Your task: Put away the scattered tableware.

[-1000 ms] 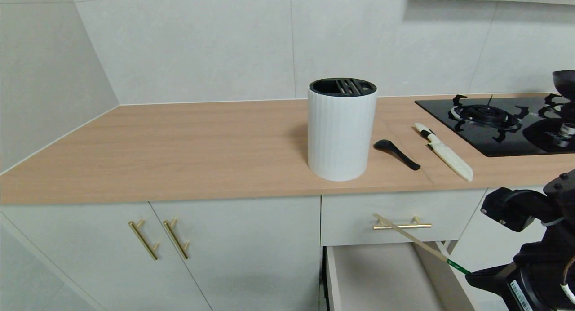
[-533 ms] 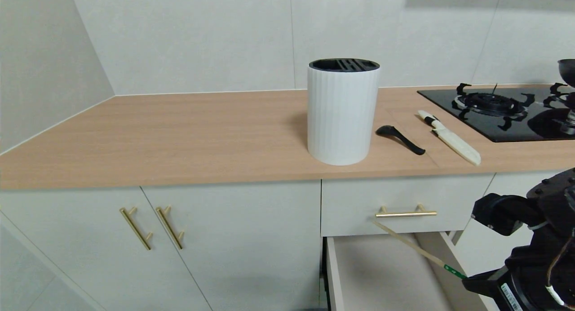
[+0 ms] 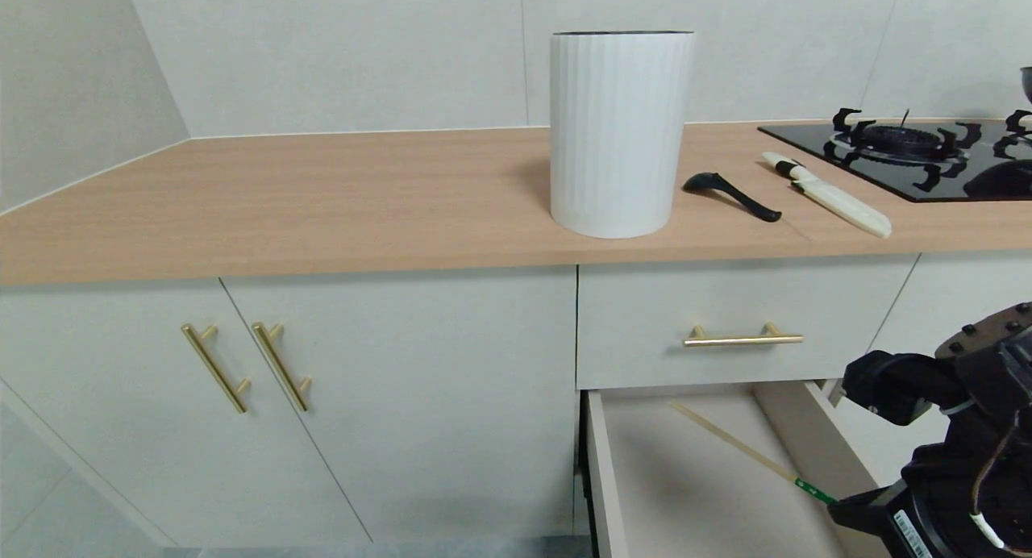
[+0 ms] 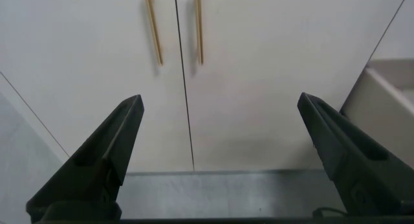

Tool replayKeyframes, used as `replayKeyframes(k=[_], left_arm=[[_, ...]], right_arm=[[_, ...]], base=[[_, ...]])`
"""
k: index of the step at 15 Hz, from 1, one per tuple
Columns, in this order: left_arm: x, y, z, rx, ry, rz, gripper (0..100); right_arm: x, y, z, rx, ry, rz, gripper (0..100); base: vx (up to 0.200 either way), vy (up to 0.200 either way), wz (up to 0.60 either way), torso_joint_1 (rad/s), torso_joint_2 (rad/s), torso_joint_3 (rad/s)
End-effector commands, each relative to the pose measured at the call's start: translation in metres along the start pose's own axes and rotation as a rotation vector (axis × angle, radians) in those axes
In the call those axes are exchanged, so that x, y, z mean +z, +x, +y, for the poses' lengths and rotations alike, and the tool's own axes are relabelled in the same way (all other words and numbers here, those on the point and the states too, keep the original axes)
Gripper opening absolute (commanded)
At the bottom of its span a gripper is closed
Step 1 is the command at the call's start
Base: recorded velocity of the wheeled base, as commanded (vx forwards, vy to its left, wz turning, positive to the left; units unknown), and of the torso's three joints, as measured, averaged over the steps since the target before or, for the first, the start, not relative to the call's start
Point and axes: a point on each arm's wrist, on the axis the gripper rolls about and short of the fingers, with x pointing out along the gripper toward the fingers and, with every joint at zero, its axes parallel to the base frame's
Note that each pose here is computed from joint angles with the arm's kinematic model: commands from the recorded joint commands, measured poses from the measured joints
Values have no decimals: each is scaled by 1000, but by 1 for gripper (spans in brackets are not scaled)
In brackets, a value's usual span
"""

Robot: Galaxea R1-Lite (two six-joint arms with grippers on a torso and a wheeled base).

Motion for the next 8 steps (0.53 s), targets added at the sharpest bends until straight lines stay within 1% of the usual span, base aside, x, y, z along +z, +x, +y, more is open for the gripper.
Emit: replayKeyframes(k=[1,3,4,6,8], left_arm=[[0,0,0,1,0,0,100],[0,0,0,1,0,0,100],[0,0,0,1,0,0,100],[0,0,0,1,0,0,100],[0,0,0,1,0,0,100]], right_arm=[[0,2,0,-1,-1,11,0],[1,4,1,-1,0,17,0],[1,4,1,-1,0,17,0],[0,4,0,-3,-1,18,0],[1,4,1,-2,-2,18,0]], base=[[0,0,0,-115,452,325],[0,0,0,-80,415,317],[0,0,0,-32,227,163],[0,0,0,-27,102,68],[0,0,0,0,0,0]])
